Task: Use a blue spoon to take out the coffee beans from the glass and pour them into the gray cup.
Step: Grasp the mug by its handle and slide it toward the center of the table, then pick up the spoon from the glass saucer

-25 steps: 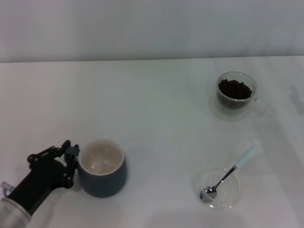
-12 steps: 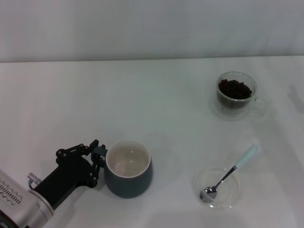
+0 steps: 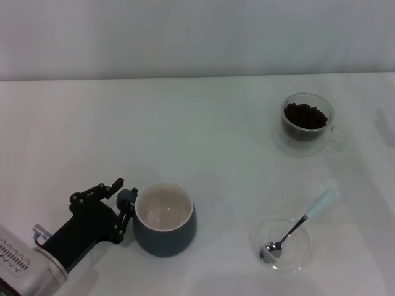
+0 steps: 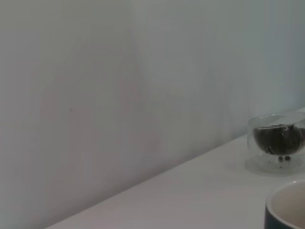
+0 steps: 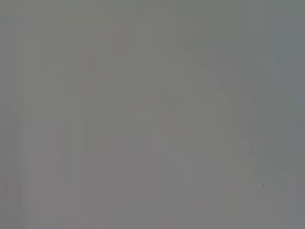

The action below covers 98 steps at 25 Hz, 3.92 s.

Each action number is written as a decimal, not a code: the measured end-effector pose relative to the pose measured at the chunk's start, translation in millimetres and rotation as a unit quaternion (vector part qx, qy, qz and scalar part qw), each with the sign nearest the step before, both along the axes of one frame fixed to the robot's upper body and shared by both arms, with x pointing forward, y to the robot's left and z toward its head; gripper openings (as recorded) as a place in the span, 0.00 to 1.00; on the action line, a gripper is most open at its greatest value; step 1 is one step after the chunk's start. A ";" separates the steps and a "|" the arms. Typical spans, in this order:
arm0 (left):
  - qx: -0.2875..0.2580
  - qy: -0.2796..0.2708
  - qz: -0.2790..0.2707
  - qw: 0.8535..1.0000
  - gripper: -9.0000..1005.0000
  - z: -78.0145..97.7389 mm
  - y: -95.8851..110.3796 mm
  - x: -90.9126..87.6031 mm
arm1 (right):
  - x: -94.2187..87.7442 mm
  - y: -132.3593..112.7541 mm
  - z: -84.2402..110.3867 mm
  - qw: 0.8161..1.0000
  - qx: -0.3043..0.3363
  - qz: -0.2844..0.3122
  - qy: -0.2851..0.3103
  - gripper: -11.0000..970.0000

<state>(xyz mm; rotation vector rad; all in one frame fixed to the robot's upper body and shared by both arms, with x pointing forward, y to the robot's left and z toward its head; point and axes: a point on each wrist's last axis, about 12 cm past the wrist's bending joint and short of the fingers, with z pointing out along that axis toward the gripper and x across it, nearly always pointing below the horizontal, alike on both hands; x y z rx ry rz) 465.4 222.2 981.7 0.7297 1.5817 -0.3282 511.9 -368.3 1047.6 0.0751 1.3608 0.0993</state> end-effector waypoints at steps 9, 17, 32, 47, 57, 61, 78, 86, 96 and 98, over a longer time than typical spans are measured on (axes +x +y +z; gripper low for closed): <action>-0.006 0.004 0.005 1.000 0.44 -1.4 -0.1 -4.8 | -1.5 -0.4 0.0 1.000 0.003 0.000 -0.002 0.87; -0.006 0.013 0.013 1.000 0.76 -5.6 4.5 -13.4 | -2.1 0.6 -1.2 1.000 0.004 0.002 0.001 0.87; -0.026 0.006 0.036 0.999 0.86 -7.8 18.6 -37.3 | -2.0 1.6 -1.8 1.000 0.007 0.002 0.002 0.87; -0.049 -0.006 0.057 0.997 0.86 -5.3 26.2 -49.3 | -2.1 1.8 -2.9 0.999 0.033 0.008 0.006 0.87; -0.089 -0.014 0.109 0.990 0.85 -3.2 35.9 -65.4 | -5.7 0.1 -7.0 0.994 0.099 0.034 0.025 0.87; -0.111 -0.011 0.128 0.985 0.85 -1.7 40.9 -67.6 | -9.2 -1.6 -10.4 0.989 0.132 0.052 0.043 0.87; -0.151 -0.045 0.262 0.952 0.85 7.6 71.2 -48.5 | -32.6 -24.2 -20.9 0.900 0.307 0.198 0.236 0.87; -0.154 -0.051 0.262 0.951 0.85 10.1 70.8 -41.9 | -39.8 -13.7 -32.7 0.885 0.311 0.208 0.276 0.87; -0.150 -0.052 0.261 0.952 0.85 10.6 72.0 -38.8 | -44.4 7.1 -45.4 0.865 0.311 0.231 0.319 0.85; -0.149 -0.053 0.260 0.953 0.85 11.0 71.9 -37.2 | -45.1 10.8 -46.9 0.863 0.310 0.235 0.323 0.85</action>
